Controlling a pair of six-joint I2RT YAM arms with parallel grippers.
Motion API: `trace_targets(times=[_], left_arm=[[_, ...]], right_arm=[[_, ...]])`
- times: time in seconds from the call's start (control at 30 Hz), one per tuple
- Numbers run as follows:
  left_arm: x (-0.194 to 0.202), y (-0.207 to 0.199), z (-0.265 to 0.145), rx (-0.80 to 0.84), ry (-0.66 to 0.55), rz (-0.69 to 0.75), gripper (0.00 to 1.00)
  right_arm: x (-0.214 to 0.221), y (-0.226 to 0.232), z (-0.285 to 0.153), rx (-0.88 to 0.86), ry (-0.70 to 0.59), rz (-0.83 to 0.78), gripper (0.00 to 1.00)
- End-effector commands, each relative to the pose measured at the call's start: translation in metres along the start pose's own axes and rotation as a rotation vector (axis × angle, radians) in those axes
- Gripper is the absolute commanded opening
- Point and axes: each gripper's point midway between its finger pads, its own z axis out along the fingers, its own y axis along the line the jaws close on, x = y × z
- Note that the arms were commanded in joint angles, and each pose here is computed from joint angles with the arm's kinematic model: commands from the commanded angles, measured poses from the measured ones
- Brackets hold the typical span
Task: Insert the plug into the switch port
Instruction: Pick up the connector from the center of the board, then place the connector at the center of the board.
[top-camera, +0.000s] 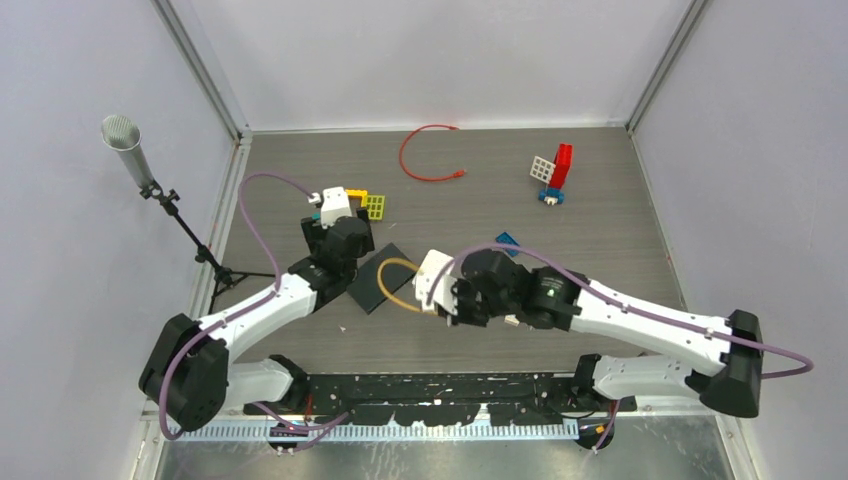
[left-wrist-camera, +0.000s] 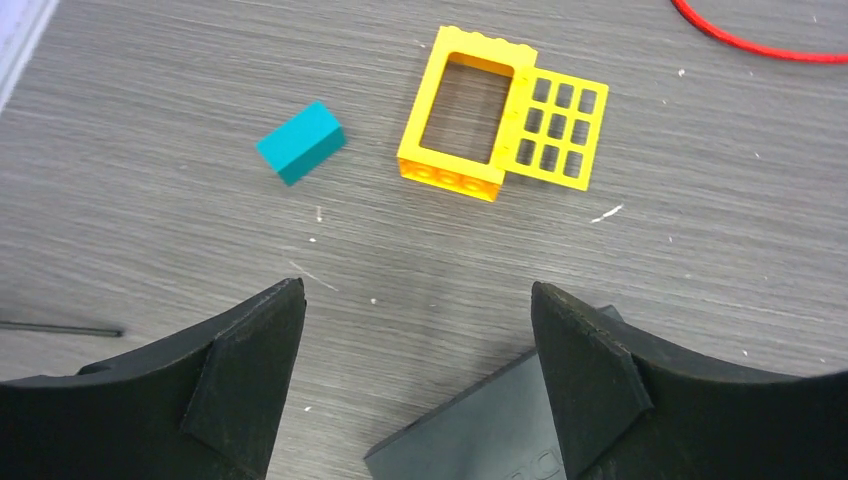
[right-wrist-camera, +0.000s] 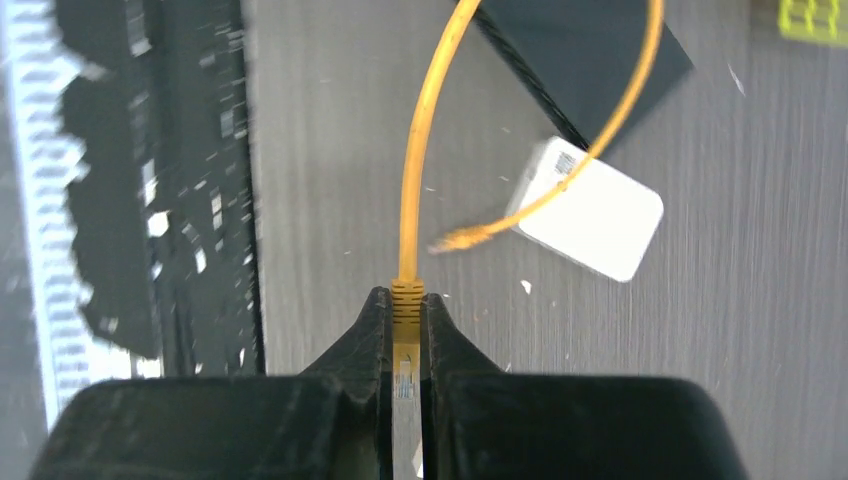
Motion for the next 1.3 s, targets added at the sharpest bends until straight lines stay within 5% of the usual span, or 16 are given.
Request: trace_targets(times=[0.0, 0.03, 0.13, 0.17, 0.4, 0.6, 0.8, 0.97, 1.27], left_arm=[[-0.017, 0.026, -0.007, -0.103, -0.076, -0.069, 0.86], [-0.018, 0.028, -0.007, -0.103, -0.08, -0.076, 0.87], [-0.018, 0.029, -0.008, -0.105, -0.082, -0.079, 0.87], [-0.018, 0.029, -0.008, -0.103, -0.08, -0.077, 0.87], [-0.016, 0.024, -0.005, -0.094, -0.061, -0.064, 0.87], [-0.015, 0.019, -0.005, -0.074, -0.052, -0.064, 0.87], [-0.015, 0.014, -0.003, -0.057, -0.042, -0.061, 0.87], [-0.014, 0.013, -0.004, -0.05, -0.04, -0.064, 0.87], [-0.012, 0.008, -0.002, -0.03, -0.026, -0.067, 0.86]], right_arm=[[0.003, 0.049, -0.026, -0.243, -0.052, -0.366, 0.01], [0.011, 0.053, -0.028, -0.256, -0.022, -0.39, 0.11], [0.027, 0.052, -0.031, -0.21, 0.045, -0.385, 0.74], [0.027, 0.048, -0.032, -0.181, 0.046, -0.365, 0.78], [0.004, 0.02, -0.036, 0.099, -0.147, -0.048, 0.81], [0.0, -0.035, -0.046, 0.524, -0.281, 0.814, 0.81], [0.036, -0.017, -0.012, 0.674, -0.211, 1.358, 0.81], [0.029, 0.024, 0.007, 0.813, -0.297, 1.466, 0.79], [0.021, 0.077, 0.048, 0.916, -0.212, 1.433, 0.86]])
